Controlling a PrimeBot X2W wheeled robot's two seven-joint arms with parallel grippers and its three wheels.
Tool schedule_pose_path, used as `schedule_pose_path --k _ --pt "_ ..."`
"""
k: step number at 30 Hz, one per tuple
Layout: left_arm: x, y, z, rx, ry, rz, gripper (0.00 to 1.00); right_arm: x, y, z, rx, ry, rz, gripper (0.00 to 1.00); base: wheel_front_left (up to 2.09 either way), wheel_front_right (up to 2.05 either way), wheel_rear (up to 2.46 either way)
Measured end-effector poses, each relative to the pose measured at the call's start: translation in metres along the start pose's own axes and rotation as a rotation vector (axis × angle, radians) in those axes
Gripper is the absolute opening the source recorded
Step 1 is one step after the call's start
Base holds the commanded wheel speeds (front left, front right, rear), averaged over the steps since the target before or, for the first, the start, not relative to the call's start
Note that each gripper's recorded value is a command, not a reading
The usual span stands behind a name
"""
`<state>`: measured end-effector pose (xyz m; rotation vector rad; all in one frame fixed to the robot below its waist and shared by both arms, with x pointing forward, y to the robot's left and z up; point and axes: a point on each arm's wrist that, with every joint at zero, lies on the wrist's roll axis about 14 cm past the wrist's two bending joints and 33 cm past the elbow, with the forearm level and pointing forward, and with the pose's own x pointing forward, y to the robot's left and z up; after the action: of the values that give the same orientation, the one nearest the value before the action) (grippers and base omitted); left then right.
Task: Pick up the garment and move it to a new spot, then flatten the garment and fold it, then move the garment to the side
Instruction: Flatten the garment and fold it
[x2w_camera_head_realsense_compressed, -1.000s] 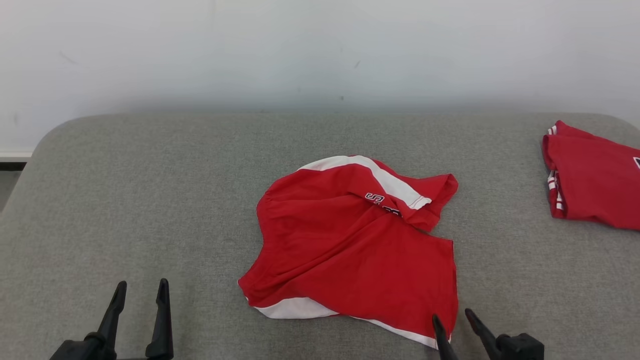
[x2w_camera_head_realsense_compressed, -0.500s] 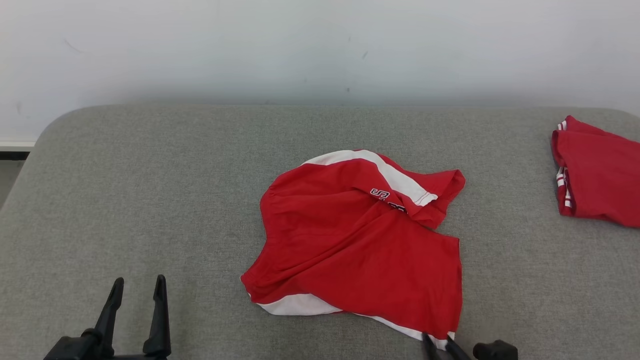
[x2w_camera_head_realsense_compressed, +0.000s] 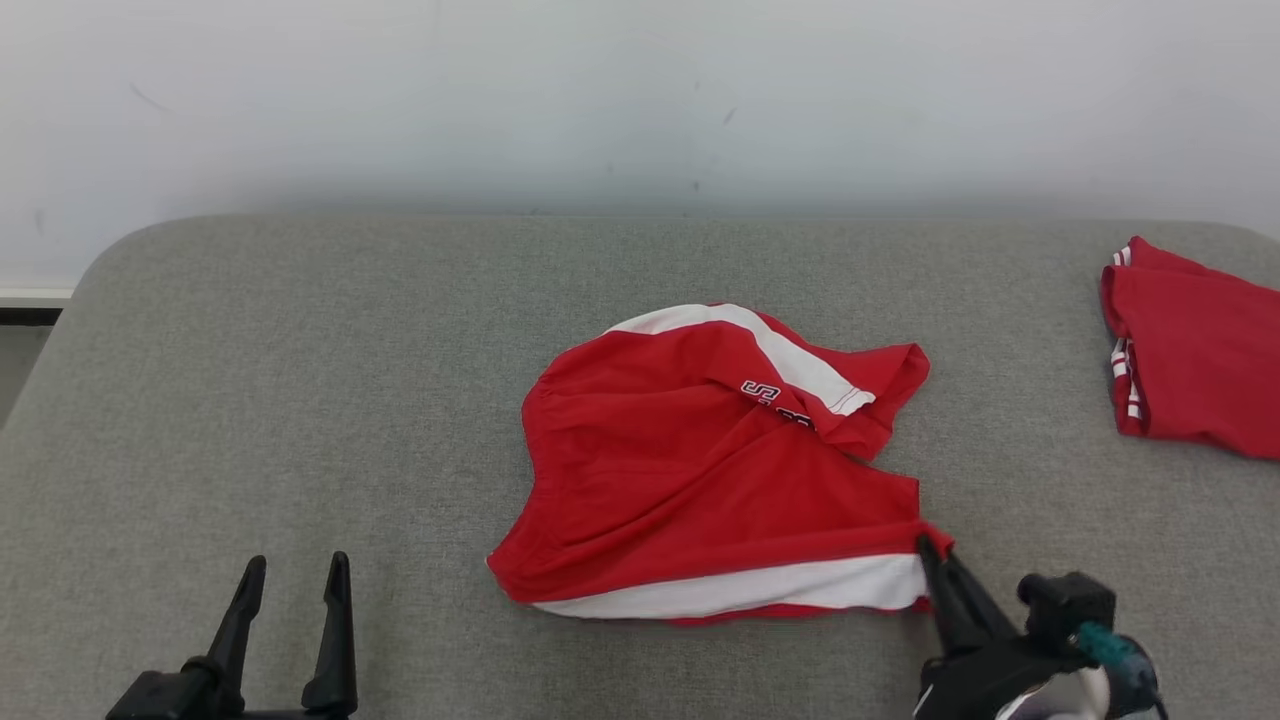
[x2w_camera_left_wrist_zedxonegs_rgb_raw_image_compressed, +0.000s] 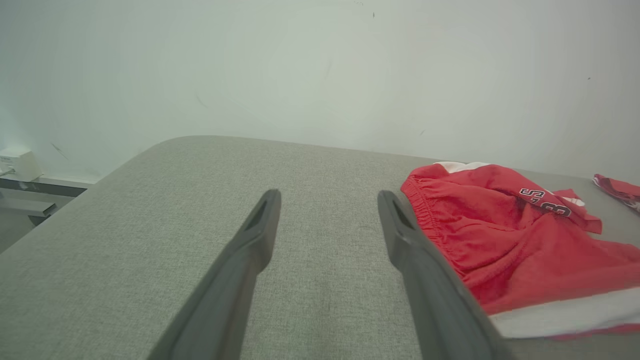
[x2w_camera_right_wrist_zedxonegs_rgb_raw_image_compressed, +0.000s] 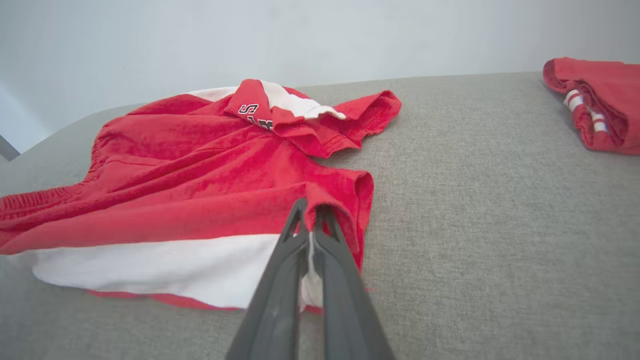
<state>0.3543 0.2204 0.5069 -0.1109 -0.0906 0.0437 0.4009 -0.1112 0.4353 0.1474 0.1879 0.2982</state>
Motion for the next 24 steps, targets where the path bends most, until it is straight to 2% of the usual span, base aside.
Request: schedule_pose_path --k 5,6,7,8,12,17,24 --pt "-0.002 0.001 -0.001 -0.002 0.003 0.004 1.00 0.006 -0.016 -0.007 0.005 0.045 -0.038 0.00 0.00 0.00 0.00" --pt "-0.002 0.001 -0.002 -0.002 0.005 0.005 1.00 0.007 -0.015 -0.008 0.010 0.051 -0.036 0.15 0.00 0.00 0.00" --pt "-0.002 0.001 -0.002 -0.003 0.006 0.006 1.00 0.008 -0.014 -0.010 0.011 0.058 -0.031 0.80 0.00 0.00 0.00" --pt "-0.002 0.001 -0.002 -0.003 0.007 0.007 1.00 0.009 -0.013 -0.012 0.008 0.068 -0.029 1.00 0.00 0.00 0.00" --pt "-0.002 0.000 -0.004 -0.007 0.010 0.006 1.00 0.007 -0.015 -0.013 0.010 0.071 -0.033 1.00 0.00 0.00 0.00" --pt "0.001 -0.001 -0.002 -0.007 0.005 0.002 1.00 0.001 -0.023 0.019 0.015 -0.054 -0.059 1.00 0.00 0.00 0.00" --pt "0.006 -0.004 -0.001 -0.004 0.001 -0.010 1.00 -0.019 -0.024 0.046 0.008 -0.175 -0.088 1.00 0.00 0.00 0.00"
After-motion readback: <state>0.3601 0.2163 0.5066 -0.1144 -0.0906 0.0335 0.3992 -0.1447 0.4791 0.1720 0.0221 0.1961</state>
